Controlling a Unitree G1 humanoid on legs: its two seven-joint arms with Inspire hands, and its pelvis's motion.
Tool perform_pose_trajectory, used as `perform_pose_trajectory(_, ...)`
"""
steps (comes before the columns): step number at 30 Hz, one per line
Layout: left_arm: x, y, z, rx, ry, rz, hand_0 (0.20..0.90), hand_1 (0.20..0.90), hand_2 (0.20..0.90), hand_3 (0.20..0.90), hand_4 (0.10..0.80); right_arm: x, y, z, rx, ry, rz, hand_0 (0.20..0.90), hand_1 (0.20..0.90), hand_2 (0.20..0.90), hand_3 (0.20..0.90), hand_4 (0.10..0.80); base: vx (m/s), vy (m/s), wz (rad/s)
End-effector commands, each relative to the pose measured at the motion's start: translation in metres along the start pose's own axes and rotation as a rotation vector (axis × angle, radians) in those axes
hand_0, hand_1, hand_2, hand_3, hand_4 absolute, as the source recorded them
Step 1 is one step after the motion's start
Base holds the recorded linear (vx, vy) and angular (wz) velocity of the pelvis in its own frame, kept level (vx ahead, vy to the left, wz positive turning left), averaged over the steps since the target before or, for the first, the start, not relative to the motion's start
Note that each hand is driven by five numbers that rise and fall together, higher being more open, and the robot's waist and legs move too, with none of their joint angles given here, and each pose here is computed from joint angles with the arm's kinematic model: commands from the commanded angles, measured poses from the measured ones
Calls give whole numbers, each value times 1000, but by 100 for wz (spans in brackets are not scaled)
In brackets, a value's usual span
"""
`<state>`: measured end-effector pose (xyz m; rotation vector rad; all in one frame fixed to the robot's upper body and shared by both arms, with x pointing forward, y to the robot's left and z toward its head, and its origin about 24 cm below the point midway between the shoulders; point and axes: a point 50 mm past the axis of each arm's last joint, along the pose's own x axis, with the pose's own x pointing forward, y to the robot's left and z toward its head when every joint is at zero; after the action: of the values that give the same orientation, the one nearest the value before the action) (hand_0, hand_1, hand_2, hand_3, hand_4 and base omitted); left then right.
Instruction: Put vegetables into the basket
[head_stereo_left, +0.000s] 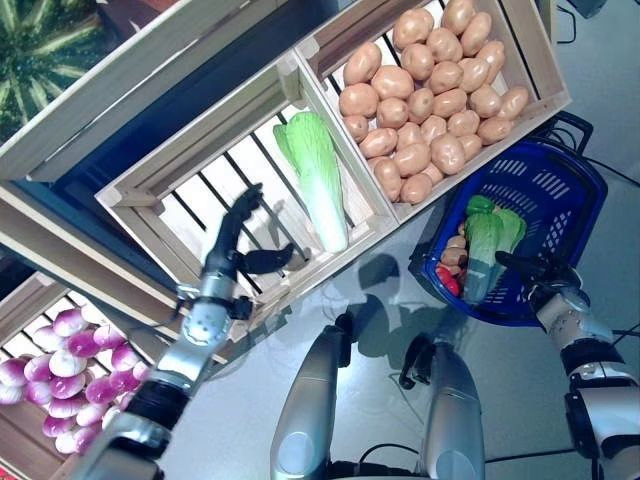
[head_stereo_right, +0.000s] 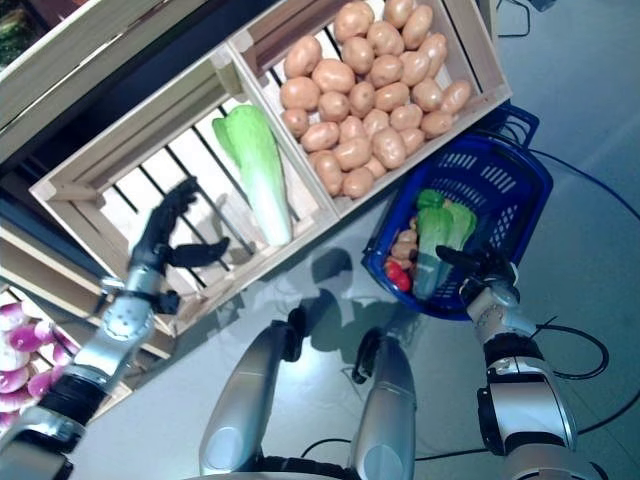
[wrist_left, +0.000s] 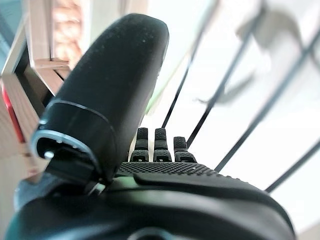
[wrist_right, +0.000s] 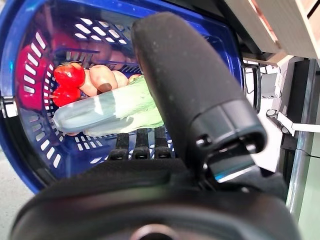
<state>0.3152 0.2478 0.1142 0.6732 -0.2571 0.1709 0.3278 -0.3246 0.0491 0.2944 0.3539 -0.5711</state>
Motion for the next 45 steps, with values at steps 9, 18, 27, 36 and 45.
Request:
perform_pose_trajectory(9, 61, 85, 42, 885, -241, 270, 900, 900, 900, 900, 800, -6, -10, 69, -293, -294, 94, 900, 900, 900, 900, 800, 16, 83, -22)
perform_pose_trajectory(18, 68, 71, 30, 1227, -266, 140, 900, 900, 900, 900, 800, -48, 70, 74, -79, -581, 417, 900, 900, 900, 900, 800, 30, 78, -18)
perform_pose_trajectory(27, 67, 62, 25, 1329, -314, -12, 900, 900, 900, 900, 800, -74, 83, 65, -13, -633, 550, 900, 900, 900, 900, 800, 20, 43, -13)
perform_pose_trajectory(36, 59, 47, 18, 1343, -327, -153, 900, 900, 900, 900, 800, -64, 69, 74, 94, -616, 471, 900, 900, 900, 900, 800, -1, 12, -2)
perform_pose_trajectory(45, 62, 32, 38, 1337, -457, -271, 900, 900, 900, 900, 800, -66, 78, 72, 132, -603, 481, 900, 900, 900, 900, 800, -15, 0, 4)
